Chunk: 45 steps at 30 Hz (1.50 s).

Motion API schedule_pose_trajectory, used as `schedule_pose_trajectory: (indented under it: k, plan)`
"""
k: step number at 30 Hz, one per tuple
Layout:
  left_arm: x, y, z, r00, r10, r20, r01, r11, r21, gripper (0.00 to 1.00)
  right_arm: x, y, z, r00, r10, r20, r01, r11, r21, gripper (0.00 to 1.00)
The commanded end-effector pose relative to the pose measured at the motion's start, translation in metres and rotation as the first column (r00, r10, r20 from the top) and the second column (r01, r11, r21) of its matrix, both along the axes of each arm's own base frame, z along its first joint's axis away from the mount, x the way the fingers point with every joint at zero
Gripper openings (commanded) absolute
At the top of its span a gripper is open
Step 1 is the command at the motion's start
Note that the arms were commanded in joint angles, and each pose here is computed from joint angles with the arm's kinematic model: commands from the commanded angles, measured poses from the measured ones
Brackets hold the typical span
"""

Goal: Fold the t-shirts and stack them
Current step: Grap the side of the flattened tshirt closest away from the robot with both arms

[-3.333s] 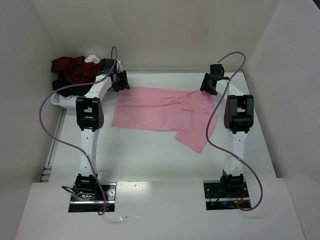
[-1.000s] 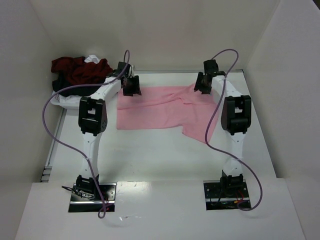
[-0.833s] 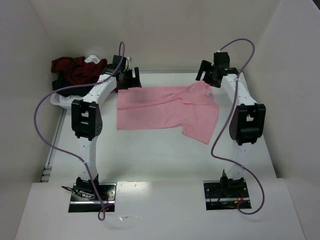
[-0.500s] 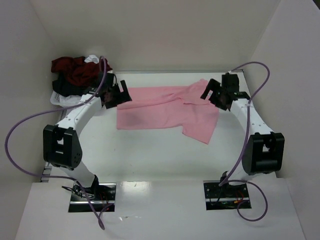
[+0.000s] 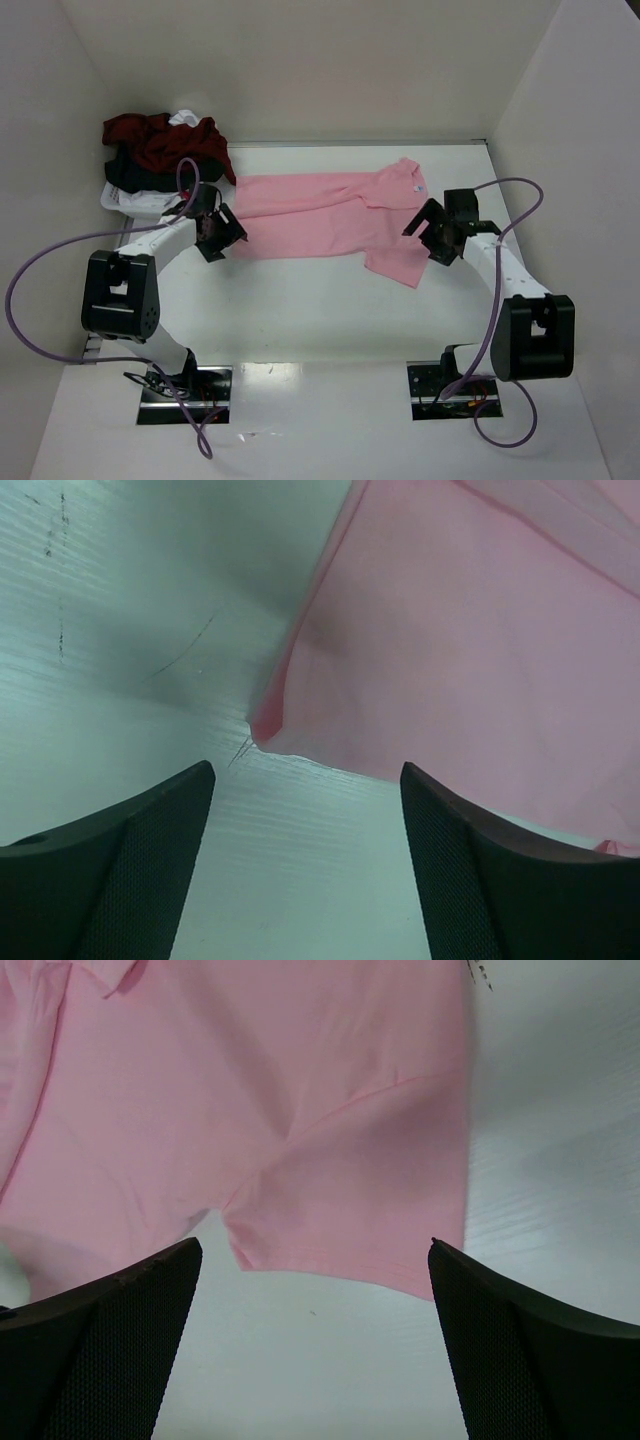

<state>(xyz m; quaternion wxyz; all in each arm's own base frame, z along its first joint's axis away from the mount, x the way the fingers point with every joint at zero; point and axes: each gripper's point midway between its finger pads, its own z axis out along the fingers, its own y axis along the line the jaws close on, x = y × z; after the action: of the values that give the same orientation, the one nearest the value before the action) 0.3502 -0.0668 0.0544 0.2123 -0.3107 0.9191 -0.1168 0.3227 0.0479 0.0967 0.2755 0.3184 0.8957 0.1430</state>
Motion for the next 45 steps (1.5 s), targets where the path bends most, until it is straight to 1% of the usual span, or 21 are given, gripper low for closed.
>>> schedule_pose_trajectory:
  k: [1, 3, 6, 11, 12, 13, 16, 17, 19, 24, 25, 28, 32, 33, 34, 35, 41, 45]
  plan:
    - [0.016, 0.002, 0.003, 0.998, 0.033, 0.053, -0.032, 0.999, -0.017, 0.82, 0.002, -0.003, 0.006, 0.998, -0.041, 0.037, 0.041, 0.999, 0.011, 0.99]
    - [0.014, -0.002, -0.001, 0.999, 0.024, 0.037, -0.023, 0.999, -0.033, 0.78, 0.0, -0.005, 0.001, 0.998, -0.054, 0.026, 0.054, 0.998, 0.009, 0.99]
    - [0.014, -0.004, -0.007, 0.999, 0.029, 0.031, -0.027, 0.999, -0.045, 0.7, -0.002, -0.009, -0.001, 0.995, -0.095, 0.022, 0.095, 0.995, 0.003, 0.99]
    - [0.007, 0.002, -0.015, 0.999, 0.053, 0.006, -0.052, 0.998, -0.039, 0.67, -0.009, -0.018, -0.006, 0.988, -0.155, -0.015, 0.154, 0.988, -0.028, 0.99]
    - [0.007, 0.004, -0.018, 0.998, 0.057, -0.002, -0.057, 0.998, -0.029, 0.65, -0.011, -0.018, -0.01, 0.986, -0.164, -0.024, 0.163, 0.986, -0.024, 0.99]
    - [0.007, 0.007, -0.018, 0.998, 0.067, -0.002, -0.068, 0.997, -0.029, 0.61, -0.012, -0.018, -0.01, 0.986, -0.164, -0.024, 0.163, 0.986, -0.024, 0.99]
    - [0.004, 0.011, -0.026, 0.997, 0.077, -0.031, -0.078, 0.997, -0.026, 0.57, -0.016, -0.017, -0.017, 0.983, -0.181, -0.039, 0.18, 0.984, -0.014, 0.99]
    - [0.004, 0.011, -0.026, 0.997, 0.077, -0.031, -0.078, 0.997, -0.026, 0.51, -0.015, -0.019, -0.017, 0.982, -0.187, -0.038, 0.186, 0.982, -0.023, 0.99]
    - [0.003, 0.011, -0.03, 0.996, 0.077, -0.043, -0.078, 0.997, -0.024, 0.44, -0.022, -0.022, -0.026, 0.978, -0.194, -0.08, 0.191, 0.981, -0.043, 0.99]
    - [0.001, 0.014, -0.04, 0.994, 0.086, -0.072, -0.088, 0.996, -0.02, 0.3, -0.026, -0.022, -0.028, 0.974, -0.201, -0.1, 0.198, 0.979, -0.042, 0.99]
    - [0.003, 0.012, -0.038, 0.995, 0.08, -0.062, -0.082, 0.996, -0.034, 0.26, -0.023, -0.021, -0.024, 0.976, -0.201, -0.078, 0.199, 0.979, -0.037, 0.99]
    - [0.004, 0.015, -0.043, 0.993, 0.088, -0.074, -0.093, 0.994, -0.054, 0.18, -0.023, -0.019, -0.027, 0.976, -0.203, -0.08, 0.201, 0.979, -0.024, 0.99]
    - [0.003, 0.015, -0.046, 0.993, 0.088, -0.083, -0.093, 0.994, -0.053, 0.06, -0.031, -0.018, -0.043, 0.971, -0.196, -0.137, 0.195, 0.981, -0.027, 0.99]
    - [0.003, 0.015, -0.046, 0.993, 0.088, -0.084, -0.093, 0.994, -0.053, 0.04, -0.031, -0.018, -0.043, 0.971, -0.196, -0.137, 0.195, 0.981, -0.027, 0.99]
    - [0.006, 0.014, -0.044, 0.994, 0.076, -0.074, -0.081, 0.995, -0.059, 0.0, -0.031, -0.018, -0.043, 0.971, -0.196, -0.137, 0.195, 0.981, -0.027, 0.99]
    - [0.006, 0.013, -0.044, 0.994, 0.076, -0.074, -0.08, 0.995, -0.059, 0.0, -0.035, -0.016, -0.049, 0.969, -0.19, -0.158, 0.189, 0.982, -0.022, 0.99]
    - [0.004, 0.012, -0.049, 0.993, 0.071, -0.093, -0.077, 0.995, -0.067, 0.0, -0.043, -0.018, -0.056, 0.963, -0.196, -0.183, 0.192, 0.981, -0.036, 0.99]
    - [0.01, 0.01, -0.044, 0.996, 0.058, -0.075, -0.063, 0.995, -0.075, 0.0, -0.046, -0.018, -0.062, 0.96, -0.196, -0.198, 0.192, 0.981, -0.039, 0.99]
